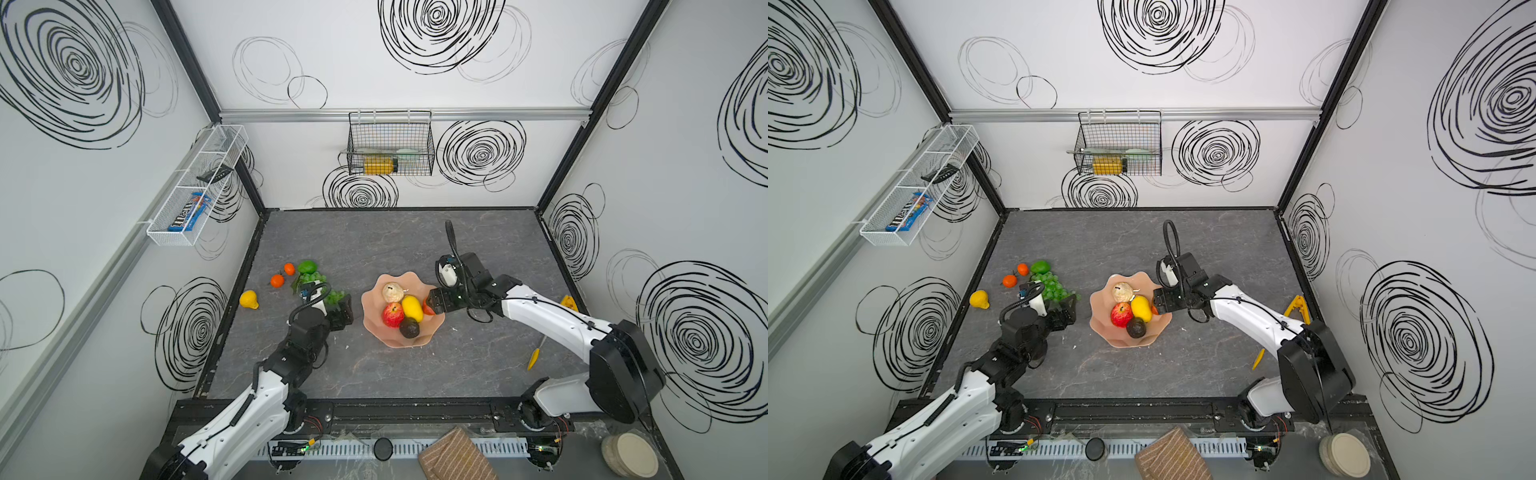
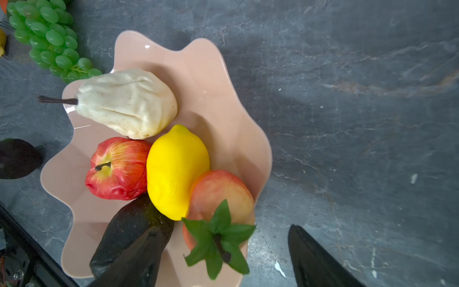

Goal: Place and organize the fake fruits in the fruit bowl
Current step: 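Lower the red pear into the bowl beside the lemon with the right gripper, then open and raise the right gripper while the left gripper moves to the yellow pear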

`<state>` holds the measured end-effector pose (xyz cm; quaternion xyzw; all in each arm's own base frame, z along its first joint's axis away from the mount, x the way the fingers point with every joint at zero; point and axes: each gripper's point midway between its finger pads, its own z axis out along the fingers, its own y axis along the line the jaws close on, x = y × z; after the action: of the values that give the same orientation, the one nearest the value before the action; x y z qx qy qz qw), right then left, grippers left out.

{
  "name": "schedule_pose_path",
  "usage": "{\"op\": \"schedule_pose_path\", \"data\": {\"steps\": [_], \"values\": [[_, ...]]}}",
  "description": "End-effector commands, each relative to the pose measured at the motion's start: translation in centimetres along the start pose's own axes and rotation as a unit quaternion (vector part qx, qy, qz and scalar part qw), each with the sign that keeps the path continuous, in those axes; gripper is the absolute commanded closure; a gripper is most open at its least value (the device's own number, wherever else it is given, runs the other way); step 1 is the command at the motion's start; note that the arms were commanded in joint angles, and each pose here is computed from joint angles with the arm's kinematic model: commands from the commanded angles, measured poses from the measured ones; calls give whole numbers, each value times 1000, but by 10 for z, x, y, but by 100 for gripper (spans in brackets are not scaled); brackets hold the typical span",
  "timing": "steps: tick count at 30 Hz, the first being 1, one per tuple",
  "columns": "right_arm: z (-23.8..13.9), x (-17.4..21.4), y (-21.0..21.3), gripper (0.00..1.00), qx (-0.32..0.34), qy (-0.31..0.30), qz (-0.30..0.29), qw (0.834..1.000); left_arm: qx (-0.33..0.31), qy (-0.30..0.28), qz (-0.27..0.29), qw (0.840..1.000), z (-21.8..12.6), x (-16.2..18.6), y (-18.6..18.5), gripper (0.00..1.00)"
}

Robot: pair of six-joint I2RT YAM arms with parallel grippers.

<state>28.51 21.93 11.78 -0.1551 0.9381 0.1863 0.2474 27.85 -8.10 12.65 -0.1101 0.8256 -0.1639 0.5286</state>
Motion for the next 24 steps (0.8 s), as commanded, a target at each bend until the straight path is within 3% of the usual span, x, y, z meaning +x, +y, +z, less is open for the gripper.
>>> {"op": "schedule_pose_path", "data": {"steps": [1,9,15,18,21,24], "values": [[-24,-18,-1,12,16,-40,-11,999,-5,-17,-23,1000,-1,-21,-7,6],[-53,-26,6,9,-19,-126,4,992,-53,22,-41,998,-5,-25,-7,5],[-75,-15,13,8,-85,-226,25,970,-125,23,-50,991,-4,-46,15,3],[-83,-9,9,8,-93,-250,40,963,-175,16,-97,980,2,-59,45,2],[-83,-4,8,7,-98,-253,44,961,-184,-20,-167,968,8,-70,67,2],[-80,1,8,7,-104,-243,43,964,-234,-56,-185,953,11,-87,89,3]]}}
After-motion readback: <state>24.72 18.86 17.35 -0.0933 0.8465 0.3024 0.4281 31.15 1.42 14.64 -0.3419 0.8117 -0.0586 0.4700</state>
